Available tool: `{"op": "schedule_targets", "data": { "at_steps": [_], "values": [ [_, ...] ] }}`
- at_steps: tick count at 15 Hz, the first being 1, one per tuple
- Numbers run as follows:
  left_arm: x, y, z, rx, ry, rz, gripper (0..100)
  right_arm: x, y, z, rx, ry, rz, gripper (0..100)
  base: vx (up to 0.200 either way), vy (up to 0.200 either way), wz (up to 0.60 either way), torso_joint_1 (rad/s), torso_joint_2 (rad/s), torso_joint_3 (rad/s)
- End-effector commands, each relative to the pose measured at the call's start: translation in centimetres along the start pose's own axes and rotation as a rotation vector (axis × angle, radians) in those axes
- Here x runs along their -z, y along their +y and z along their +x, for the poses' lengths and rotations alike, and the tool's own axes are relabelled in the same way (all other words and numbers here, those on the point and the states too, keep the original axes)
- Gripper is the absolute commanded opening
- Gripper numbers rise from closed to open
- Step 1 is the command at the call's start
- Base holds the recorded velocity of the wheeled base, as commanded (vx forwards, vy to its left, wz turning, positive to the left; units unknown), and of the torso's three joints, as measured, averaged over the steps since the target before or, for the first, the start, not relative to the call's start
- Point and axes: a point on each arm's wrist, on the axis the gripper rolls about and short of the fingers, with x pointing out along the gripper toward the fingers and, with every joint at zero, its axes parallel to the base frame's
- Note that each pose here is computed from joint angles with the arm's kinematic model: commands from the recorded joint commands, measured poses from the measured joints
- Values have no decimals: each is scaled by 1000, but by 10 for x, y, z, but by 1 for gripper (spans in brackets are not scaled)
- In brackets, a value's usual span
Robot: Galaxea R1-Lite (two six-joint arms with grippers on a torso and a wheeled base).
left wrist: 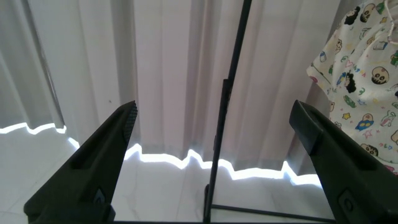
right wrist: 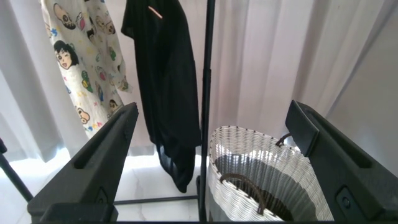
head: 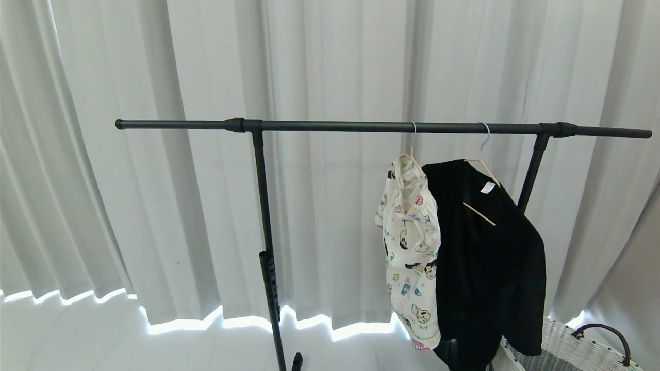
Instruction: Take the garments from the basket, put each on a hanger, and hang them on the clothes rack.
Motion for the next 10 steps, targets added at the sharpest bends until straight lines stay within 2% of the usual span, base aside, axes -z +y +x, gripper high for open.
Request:
{"op": "schedule_targets", "data": {
  "at_steps": [1, 10],
  "values": [
    [0, 0, 0, -1, -1, 0, 100, 0, 0, 0, 1, -1, 0, 100, 0, 0, 0, 0, 0, 0],
    [0, 0, 0, -1, -1, 0, 100, 0, 0, 0, -1, 1, 3, 100, 0, 0, 0, 0, 0, 0]
  ]
}}
